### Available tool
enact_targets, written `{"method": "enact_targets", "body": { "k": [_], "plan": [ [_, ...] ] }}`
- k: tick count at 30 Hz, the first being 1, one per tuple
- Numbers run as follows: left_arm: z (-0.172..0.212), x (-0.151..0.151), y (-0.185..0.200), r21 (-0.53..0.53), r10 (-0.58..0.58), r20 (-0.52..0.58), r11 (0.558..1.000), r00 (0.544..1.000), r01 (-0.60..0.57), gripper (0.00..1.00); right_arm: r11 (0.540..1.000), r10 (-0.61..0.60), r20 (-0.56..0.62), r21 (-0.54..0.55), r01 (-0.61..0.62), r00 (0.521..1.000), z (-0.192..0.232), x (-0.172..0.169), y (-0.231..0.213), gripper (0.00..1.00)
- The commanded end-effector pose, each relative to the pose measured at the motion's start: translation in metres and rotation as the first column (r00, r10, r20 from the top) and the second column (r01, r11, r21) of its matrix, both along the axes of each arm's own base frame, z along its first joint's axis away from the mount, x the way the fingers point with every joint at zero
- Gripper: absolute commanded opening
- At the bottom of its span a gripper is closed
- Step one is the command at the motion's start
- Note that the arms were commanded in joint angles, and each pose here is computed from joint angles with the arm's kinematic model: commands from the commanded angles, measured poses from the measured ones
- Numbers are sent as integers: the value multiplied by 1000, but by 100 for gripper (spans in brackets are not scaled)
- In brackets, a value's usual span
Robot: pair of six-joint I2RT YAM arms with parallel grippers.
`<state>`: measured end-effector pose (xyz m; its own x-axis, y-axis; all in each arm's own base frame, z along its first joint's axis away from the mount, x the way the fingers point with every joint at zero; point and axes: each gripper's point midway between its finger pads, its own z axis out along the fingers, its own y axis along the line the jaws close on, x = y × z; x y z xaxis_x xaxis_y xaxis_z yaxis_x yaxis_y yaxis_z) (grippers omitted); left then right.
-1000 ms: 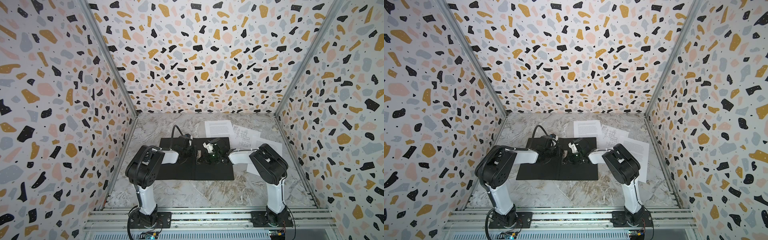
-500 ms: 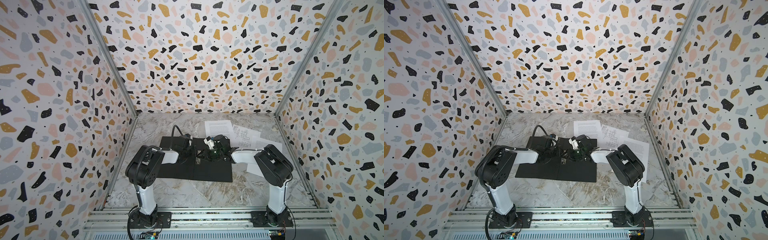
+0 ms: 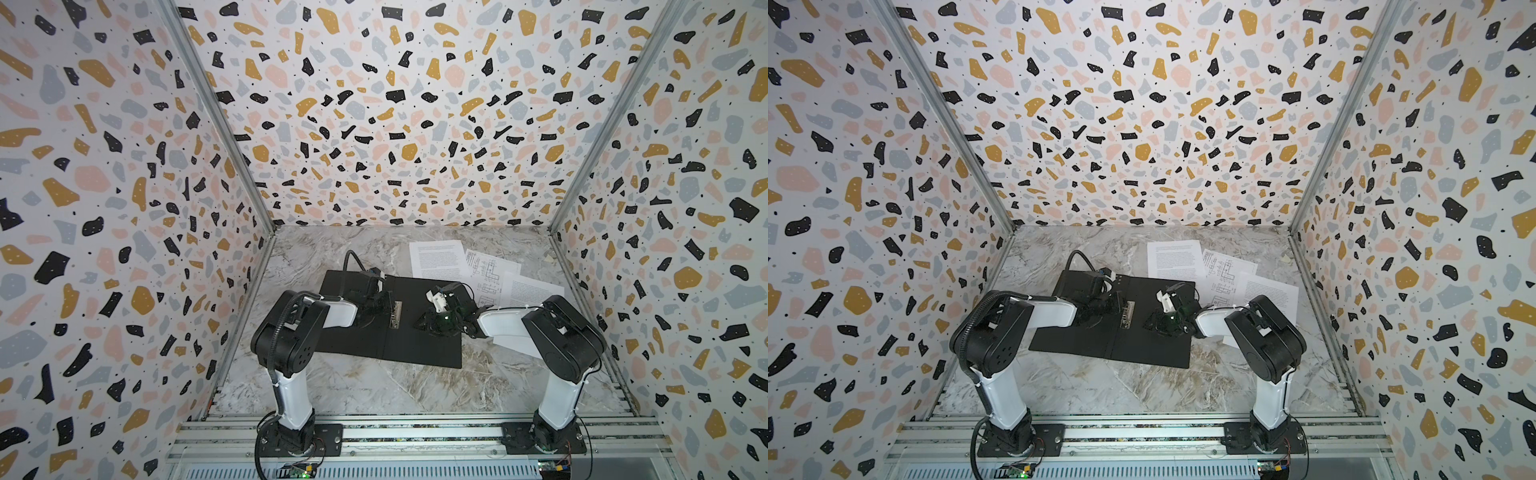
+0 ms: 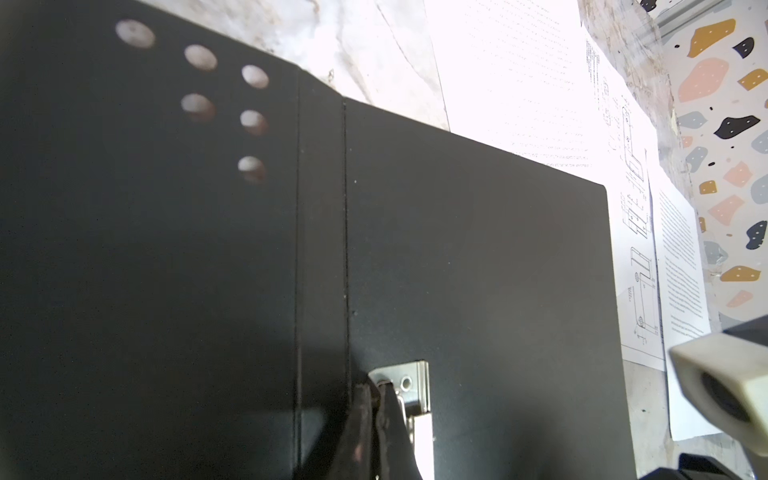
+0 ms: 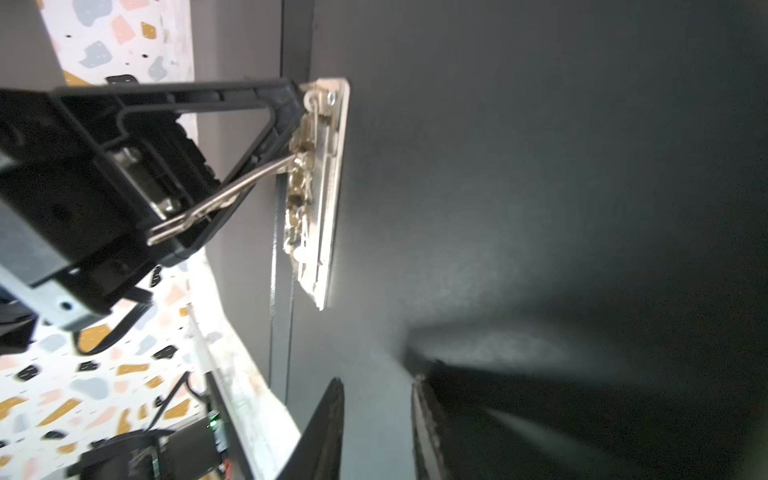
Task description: Put the files into the folder
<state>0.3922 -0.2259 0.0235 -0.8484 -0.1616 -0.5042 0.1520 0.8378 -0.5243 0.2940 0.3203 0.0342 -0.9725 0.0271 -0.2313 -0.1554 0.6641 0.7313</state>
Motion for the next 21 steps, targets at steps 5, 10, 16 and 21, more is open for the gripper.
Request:
{"method": "enact_targets", "body": {
  "k": [5, 10, 16, 21],
  "plan": [
    [-6, -15, 11, -1, 51, -85, 999, 995, -51, 14, 984, -18, 7, -177, 19, 1000, -29, -1, -29, 33],
    [6, -15, 14, -22, 93, -88, 995, 992, -95, 33, 985, -41, 17, -169, 43, 999, -29, 0, -41, 37],
    [17, -14, 20, -63, 144, -81, 987, 986, -149, 50, 994, -35, 47, -105, 40, 998, -14, 3, -42, 45],
    [28, -15, 17, -102, 146, -76, 983, 986, -154, 61, 995, -42, 53, -85, 46, 998, -9, 3, -41, 46]
  ]
}}
